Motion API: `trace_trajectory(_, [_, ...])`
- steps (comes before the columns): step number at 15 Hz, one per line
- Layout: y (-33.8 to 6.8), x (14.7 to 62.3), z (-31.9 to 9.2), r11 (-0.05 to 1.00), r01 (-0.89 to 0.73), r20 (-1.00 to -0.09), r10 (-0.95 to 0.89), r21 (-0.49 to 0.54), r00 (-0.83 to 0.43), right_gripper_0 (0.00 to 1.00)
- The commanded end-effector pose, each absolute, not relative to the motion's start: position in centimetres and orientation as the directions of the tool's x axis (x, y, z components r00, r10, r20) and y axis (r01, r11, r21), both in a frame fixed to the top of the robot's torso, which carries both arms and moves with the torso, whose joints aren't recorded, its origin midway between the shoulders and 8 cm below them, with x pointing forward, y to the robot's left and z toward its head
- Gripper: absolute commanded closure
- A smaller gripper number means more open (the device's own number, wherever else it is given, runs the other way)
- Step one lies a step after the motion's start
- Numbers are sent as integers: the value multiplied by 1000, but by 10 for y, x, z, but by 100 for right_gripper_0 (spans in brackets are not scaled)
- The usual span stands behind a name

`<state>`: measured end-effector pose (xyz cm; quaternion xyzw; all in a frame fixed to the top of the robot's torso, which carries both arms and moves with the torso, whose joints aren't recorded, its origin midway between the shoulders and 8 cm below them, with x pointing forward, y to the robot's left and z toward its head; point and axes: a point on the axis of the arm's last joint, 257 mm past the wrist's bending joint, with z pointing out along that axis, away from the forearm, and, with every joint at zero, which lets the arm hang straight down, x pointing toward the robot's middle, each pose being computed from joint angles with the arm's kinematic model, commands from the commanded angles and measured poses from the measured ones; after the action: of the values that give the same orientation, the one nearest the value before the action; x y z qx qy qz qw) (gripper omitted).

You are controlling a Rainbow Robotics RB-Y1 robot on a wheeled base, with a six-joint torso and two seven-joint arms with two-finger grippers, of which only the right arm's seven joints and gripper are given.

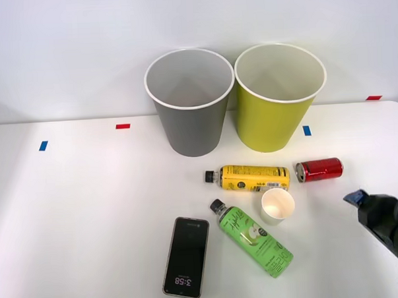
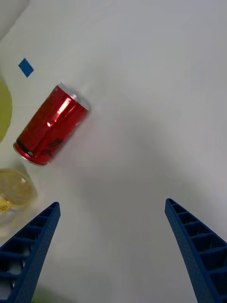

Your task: Put cans in the gray bin, plastic bottles in the light green bin

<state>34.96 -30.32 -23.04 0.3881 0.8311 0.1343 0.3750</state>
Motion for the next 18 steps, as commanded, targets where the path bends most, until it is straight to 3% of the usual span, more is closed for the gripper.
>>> trace_trajectory(1, [-281, 388, -204, 427, 638, -331, 904, 641, -272, 24])
trace_trajectory(4, [-282, 416, -204, 284, 678, -222, 958, 678, -180, 24])
trace_trajectory(10, [-277, 431, -220, 110, 751, -113, 992, 651, -47, 24])
trace_trajectory(12, [-268, 438, -212, 8, 754, -20, 1000, 656, 7, 25])
trace_trajectory(18, [-281, 468, -225, -31, 801, -15, 999, 598, 49, 25])
